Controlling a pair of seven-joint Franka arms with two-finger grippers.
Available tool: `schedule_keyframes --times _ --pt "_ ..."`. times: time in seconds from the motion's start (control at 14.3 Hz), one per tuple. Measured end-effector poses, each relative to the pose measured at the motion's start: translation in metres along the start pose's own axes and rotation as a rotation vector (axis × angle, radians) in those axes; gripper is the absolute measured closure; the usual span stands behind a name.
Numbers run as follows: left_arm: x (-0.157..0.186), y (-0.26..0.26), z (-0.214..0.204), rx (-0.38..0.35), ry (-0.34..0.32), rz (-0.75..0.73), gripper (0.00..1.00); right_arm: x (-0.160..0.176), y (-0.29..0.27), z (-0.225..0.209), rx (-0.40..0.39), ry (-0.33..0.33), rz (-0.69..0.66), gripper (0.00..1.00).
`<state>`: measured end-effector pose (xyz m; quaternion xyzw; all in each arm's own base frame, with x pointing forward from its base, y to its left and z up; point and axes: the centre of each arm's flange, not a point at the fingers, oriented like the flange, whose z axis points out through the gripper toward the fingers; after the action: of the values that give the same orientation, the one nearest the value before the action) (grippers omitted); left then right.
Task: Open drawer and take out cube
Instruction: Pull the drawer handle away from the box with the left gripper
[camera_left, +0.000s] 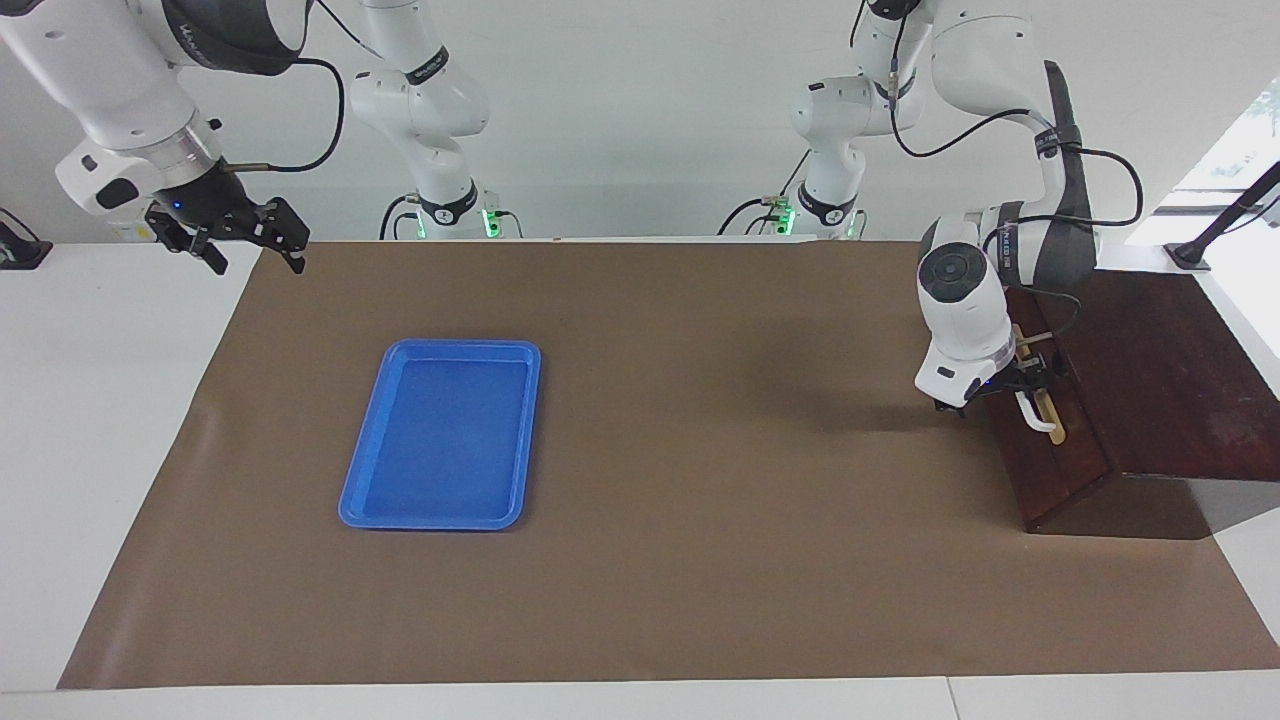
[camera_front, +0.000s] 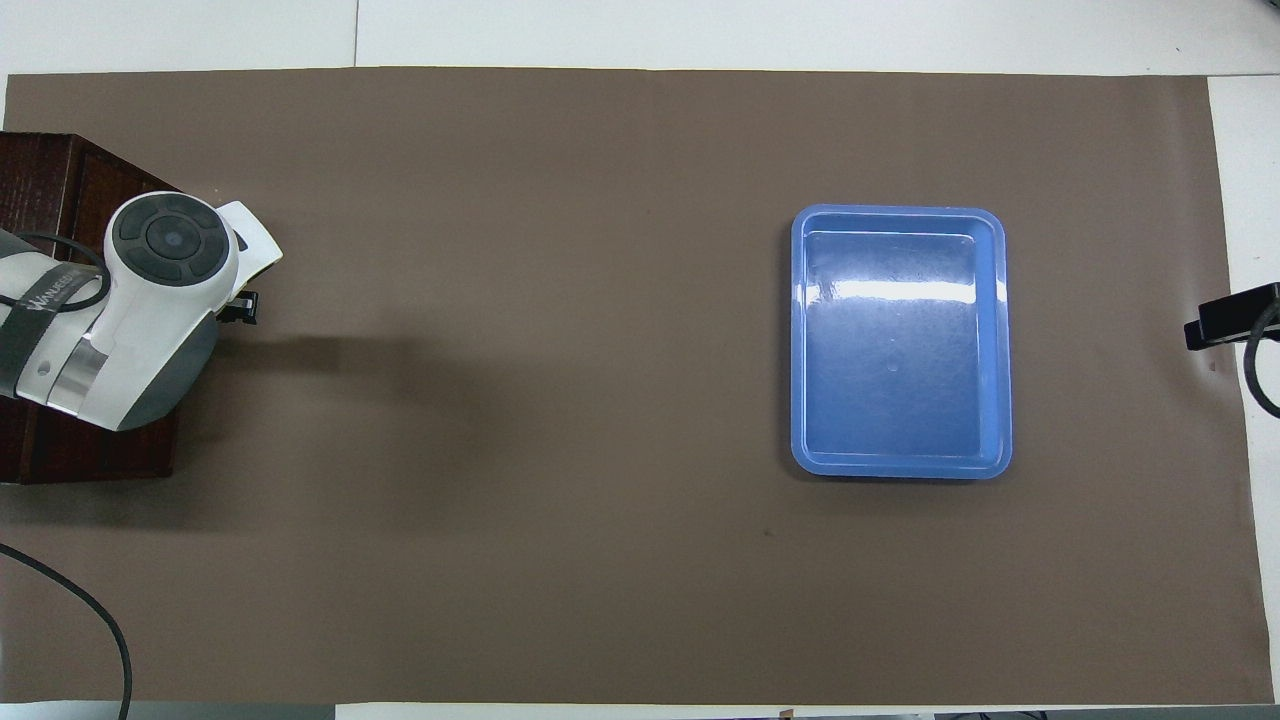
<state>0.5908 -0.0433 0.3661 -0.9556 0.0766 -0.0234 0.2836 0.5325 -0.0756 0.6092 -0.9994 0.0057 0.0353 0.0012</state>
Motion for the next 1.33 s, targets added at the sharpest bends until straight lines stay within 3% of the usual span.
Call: schedule_keyframes --times 0.63,1.33 --pt "0.001 0.033 -0.030 -0.076 0.021 -0.033 0.00 0.000 0.000 0.000 0.000 0.000 0.000 0.00" --pt "0.000 0.063 -0.049 -0.104 0.035 -0.025 0.00 0.000 0.000 0.000 0.000 0.000 0.000 0.00"
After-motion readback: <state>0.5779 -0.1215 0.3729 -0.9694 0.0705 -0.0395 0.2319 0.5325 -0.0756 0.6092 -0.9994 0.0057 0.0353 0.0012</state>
